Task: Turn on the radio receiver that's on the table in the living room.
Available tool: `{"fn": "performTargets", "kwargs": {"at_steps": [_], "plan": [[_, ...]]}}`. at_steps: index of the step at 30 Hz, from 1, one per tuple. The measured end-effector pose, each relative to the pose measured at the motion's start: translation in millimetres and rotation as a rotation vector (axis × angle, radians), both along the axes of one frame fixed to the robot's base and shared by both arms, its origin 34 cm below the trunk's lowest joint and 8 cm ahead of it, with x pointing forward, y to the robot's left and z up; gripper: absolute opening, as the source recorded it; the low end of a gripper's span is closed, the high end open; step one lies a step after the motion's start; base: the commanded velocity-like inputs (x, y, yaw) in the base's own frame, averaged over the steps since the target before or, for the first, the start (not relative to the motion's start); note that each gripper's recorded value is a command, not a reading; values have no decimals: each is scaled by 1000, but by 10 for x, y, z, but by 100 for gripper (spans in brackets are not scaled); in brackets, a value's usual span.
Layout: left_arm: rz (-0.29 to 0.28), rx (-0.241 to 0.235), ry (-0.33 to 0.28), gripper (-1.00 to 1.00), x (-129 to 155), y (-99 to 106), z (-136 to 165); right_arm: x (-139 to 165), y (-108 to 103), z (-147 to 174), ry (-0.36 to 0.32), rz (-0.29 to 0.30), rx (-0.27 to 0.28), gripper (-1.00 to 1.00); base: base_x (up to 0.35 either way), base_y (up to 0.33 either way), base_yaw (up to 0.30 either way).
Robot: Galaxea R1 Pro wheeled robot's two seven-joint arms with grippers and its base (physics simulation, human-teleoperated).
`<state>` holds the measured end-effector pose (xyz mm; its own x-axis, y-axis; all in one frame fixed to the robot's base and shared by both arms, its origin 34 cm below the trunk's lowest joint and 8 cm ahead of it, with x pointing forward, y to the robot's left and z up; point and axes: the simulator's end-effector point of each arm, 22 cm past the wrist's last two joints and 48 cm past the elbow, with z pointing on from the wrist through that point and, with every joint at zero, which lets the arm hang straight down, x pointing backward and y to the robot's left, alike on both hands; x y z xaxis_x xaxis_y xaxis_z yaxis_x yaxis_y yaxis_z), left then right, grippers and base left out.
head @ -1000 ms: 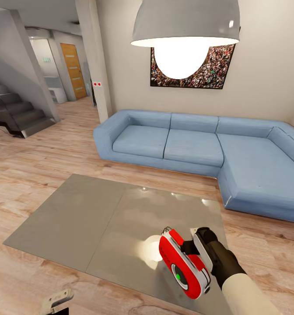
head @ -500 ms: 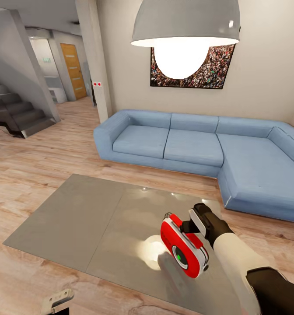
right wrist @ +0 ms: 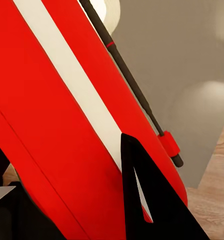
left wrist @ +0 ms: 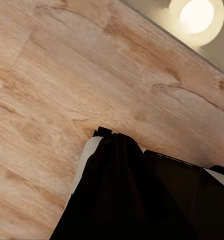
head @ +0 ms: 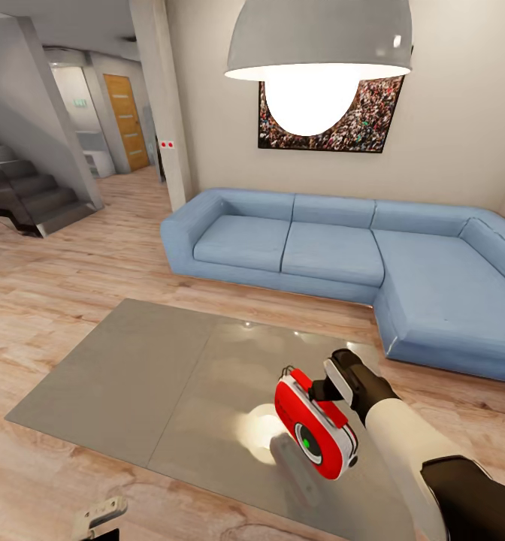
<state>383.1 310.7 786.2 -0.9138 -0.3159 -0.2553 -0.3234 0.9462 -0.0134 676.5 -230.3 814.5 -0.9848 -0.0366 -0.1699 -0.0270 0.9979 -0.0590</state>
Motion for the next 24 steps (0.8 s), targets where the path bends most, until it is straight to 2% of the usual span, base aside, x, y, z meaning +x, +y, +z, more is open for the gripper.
{"fn": "performTargets", "kwargs": {"at_steps": [7,24], "plan": [[-6,-9,27,-100,-56,-25,-12,-8,-1,-7,2,0,0,-100,0,0,0],[-8,-7,29,-100,-20,-10,-70,30,4,-65,2,1,1,-100,0,0,0]]}}
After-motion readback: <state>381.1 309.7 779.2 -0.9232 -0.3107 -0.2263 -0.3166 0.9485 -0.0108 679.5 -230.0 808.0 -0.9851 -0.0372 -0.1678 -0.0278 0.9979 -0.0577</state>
